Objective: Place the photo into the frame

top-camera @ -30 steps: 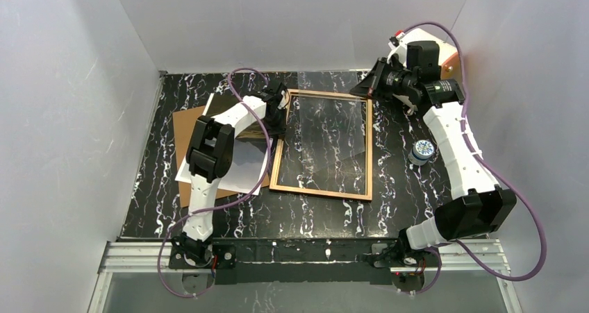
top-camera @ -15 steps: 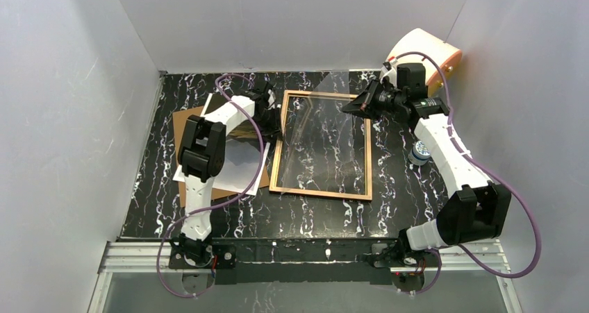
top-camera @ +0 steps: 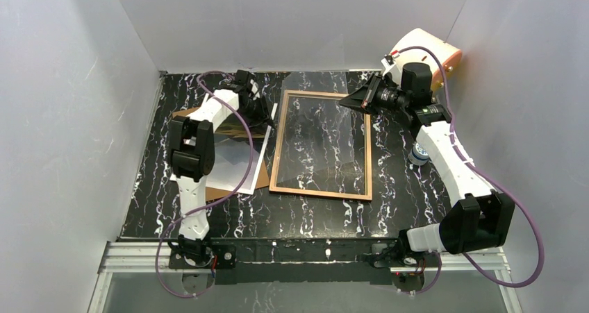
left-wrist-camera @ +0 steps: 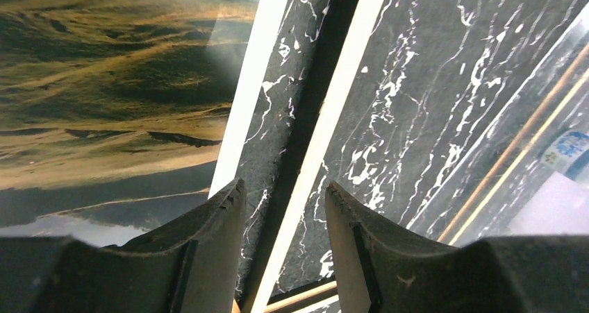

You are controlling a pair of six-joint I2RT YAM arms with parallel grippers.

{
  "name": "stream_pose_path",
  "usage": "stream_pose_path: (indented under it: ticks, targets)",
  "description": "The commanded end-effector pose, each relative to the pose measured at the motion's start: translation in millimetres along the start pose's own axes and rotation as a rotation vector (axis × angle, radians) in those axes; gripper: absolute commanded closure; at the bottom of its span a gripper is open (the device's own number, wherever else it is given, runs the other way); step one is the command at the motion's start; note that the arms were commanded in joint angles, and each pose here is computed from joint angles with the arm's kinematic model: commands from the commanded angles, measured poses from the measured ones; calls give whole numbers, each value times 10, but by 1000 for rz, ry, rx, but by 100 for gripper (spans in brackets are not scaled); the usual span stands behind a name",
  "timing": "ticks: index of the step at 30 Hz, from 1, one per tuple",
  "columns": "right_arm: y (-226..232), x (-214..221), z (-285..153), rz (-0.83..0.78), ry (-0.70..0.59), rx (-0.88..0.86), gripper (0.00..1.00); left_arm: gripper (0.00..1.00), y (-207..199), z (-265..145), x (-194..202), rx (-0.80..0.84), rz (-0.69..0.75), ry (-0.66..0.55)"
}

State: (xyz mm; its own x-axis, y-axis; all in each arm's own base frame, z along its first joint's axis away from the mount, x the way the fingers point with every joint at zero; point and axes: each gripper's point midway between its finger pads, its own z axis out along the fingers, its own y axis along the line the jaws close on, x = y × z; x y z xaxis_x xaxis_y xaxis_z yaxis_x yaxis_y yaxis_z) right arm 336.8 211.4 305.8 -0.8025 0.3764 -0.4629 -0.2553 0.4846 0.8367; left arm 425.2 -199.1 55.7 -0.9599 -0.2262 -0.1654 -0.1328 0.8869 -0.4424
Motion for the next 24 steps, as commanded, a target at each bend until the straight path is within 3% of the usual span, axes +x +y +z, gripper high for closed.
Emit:
stream_pose_path:
  ticks: [1,8,21,24]
  targets:
    - [155,-88,-9,-58,-29,-70,99,56,-262,-510,-249,96,-20,-103]
    - [-367,26,189,20,-43,22,99,56,-72,-535,-318,60,-63,-131]
    - [-1231,393,264,177,-17,172,99,51,247,-187,2,4,-82,-23]
    - [-1333,476,300,182,7,163,91,48,287,-48,112,22,-81,18]
